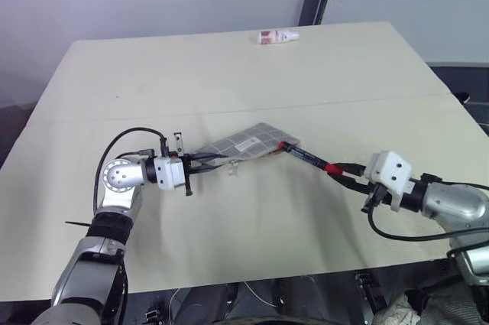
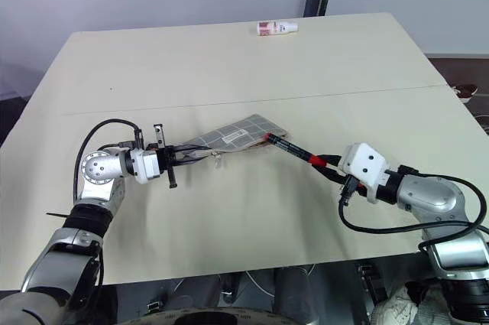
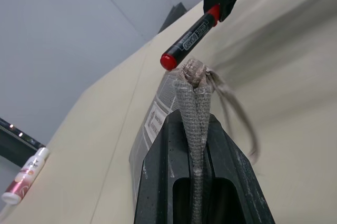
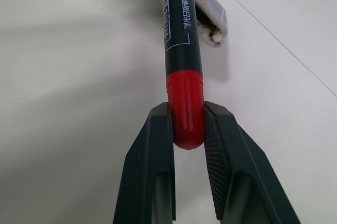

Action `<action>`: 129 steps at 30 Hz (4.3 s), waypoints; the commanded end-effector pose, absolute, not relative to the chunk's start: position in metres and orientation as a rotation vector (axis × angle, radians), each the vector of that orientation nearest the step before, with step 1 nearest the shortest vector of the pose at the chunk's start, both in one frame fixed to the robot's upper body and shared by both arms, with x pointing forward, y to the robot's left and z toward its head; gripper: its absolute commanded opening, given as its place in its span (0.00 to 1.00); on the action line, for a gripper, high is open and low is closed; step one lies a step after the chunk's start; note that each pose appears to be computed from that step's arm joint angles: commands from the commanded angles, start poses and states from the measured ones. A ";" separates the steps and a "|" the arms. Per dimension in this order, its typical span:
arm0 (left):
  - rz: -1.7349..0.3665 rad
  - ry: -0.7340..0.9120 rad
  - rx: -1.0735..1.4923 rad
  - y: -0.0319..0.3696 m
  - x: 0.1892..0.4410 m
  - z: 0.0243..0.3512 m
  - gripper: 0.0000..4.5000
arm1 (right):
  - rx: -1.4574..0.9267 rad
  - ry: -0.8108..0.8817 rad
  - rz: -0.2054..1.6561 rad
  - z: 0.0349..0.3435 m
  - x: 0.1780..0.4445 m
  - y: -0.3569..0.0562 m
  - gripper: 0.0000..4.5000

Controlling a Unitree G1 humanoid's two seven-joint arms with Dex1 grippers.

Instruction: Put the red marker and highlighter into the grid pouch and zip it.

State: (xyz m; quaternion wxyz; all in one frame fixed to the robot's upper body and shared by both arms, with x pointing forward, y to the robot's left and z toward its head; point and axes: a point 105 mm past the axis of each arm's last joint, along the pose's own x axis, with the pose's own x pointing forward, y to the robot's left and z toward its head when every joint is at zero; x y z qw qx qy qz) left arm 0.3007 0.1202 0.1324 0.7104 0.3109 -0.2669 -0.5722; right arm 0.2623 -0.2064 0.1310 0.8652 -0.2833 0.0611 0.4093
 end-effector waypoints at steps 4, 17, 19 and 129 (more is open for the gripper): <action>-1.240 -0.629 0.704 0.124 0.301 0.141 0.00 | -0.652 0.098 0.875 0.137 0.259 -0.205 0.06; -1.279 -0.630 0.711 0.120 0.294 0.135 0.00 | -0.708 0.062 0.838 0.133 0.281 -0.193 0.06; -1.286 -0.629 0.709 0.119 0.293 0.133 0.00 | -0.722 0.066 0.853 0.129 0.280 -0.190 0.06; -1.224 -0.646 0.570 0.089 0.315 0.150 0.00 | -0.228 0.181 0.940 0.145 0.229 -0.167 1.00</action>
